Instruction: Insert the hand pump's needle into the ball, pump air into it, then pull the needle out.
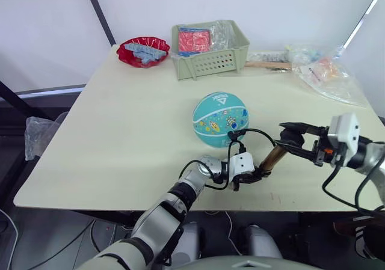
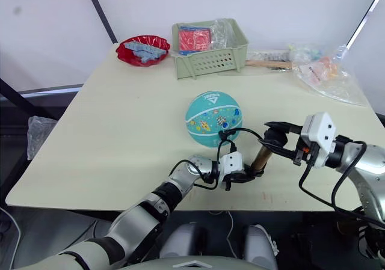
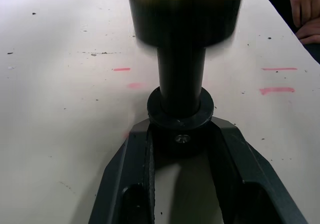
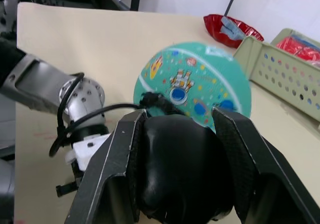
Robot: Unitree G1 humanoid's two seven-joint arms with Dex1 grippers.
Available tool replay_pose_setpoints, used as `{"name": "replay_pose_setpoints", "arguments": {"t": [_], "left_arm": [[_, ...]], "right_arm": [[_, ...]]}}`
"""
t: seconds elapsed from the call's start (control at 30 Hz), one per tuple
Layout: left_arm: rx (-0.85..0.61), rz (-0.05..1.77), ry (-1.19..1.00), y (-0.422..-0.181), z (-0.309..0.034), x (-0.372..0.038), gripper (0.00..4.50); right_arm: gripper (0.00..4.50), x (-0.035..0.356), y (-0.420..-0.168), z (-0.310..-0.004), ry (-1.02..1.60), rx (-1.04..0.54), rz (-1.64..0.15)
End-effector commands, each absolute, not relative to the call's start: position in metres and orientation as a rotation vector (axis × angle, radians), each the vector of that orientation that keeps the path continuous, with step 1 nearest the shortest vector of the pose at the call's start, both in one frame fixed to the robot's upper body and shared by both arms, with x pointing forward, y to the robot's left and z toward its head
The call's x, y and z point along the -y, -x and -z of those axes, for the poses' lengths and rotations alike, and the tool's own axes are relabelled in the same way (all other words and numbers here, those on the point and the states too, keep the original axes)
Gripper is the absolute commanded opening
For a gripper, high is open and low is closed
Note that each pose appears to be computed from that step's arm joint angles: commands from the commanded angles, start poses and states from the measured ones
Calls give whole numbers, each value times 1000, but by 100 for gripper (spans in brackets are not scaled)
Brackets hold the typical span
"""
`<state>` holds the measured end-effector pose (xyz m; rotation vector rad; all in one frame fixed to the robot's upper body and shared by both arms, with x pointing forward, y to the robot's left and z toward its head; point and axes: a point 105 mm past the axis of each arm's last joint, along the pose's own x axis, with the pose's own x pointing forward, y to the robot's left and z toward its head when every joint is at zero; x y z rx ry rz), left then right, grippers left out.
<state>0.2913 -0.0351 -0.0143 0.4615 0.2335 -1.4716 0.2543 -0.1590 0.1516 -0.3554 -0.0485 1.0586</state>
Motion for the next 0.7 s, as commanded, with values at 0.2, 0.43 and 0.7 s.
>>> {"name": "replay_pose_setpoints", "arguments": {"t": [0.2,0.43,0.7], "left_arm": [[-507,1436,-506,-272,69,0,108],[-508,1437,-509,-272,69,-1,108],[-508,1443,-511,-272,69,-1,108]], "right_arm": [[158,158,-252,-107,372,-93,-1071],[158,161,-256,-148,373,2,-1058],[158,174,-254,-205,383,88,-1046]]}}
